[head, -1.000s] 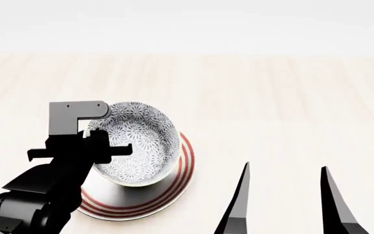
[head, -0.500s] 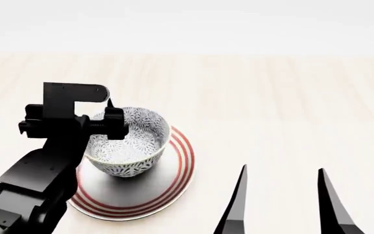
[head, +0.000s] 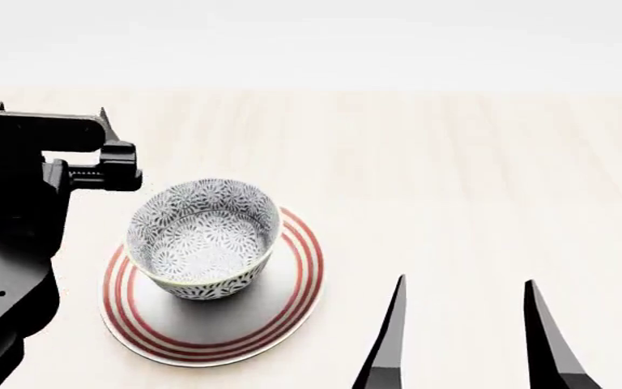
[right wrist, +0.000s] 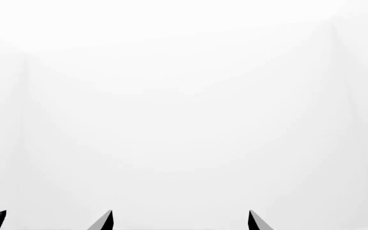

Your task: Put the bowl on the plate.

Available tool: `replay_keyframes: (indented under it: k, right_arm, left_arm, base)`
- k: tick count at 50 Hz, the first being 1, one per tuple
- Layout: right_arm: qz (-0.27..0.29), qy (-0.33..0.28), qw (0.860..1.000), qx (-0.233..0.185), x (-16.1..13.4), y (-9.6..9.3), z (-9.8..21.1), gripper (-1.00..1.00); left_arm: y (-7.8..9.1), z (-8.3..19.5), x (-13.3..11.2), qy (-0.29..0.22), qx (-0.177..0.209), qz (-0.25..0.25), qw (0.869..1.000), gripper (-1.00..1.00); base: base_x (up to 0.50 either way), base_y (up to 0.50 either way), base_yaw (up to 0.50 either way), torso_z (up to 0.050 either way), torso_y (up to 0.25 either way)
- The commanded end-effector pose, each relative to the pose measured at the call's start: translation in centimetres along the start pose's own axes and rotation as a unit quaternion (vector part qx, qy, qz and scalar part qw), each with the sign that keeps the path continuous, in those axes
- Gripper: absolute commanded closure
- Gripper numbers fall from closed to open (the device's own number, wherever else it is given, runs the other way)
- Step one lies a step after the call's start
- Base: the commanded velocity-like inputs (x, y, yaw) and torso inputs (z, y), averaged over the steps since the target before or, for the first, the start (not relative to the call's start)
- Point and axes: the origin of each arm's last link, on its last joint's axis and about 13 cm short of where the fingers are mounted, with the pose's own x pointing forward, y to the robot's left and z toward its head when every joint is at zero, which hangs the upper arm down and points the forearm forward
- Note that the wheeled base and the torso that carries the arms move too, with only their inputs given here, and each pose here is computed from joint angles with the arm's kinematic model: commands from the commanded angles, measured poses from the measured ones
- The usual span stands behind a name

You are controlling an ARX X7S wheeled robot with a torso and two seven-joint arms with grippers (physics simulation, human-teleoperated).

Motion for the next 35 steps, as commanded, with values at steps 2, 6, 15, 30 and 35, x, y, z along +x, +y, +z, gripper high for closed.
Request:
replay_keyframes:
  k: [2,6,15,30,35]
  right_arm:
    - [0.004,-0.007,1.000,-0.007,0.2,0.1,0.2,-1.00]
    - [0.005,-0.007,1.000,-0.011,0.2,0.1,0.2,-1.00]
    - [0.001,-0.013,1.000,-0.013,0.4,0.0,0.4,-1.00]
    - [-0.002,-0.019,1.000,-0.018,0.3,0.0,0.3,-1.00]
    - [-0.004,-0.021,1.000,-0.020,0.3,-0.1,0.2,-1.00]
  left_arm:
    - [3.3,-1.1,-3.5,-0.047,0.029,0.040,0.998,-1.00]
    - [4.3,-2.0,-5.7,-0.048,0.030,0.050,0.997,-1.00]
    - [4.4,-3.1,-11.4,-0.103,0.054,0.036,0.993,-1.00]
    - [5.3,-4.6,-16.3,-0.175,0.062,0.121,0.975,-1.00]
    - [5.5,-4.8,-16.6,-0.205,0.072,0.146,0.965,-1.00]
  base:
    - [0.00,0.00,0.00,0.000,0.000]
    - [0.00,0.00,0.00,0.000,0.000]
    - [0.00,0.00,0.00,0.000,0.000]
    - [0.00,0.00,0.00,0.000,0.000]
    - [0.00,0.00,0.00,0.000,0.000]
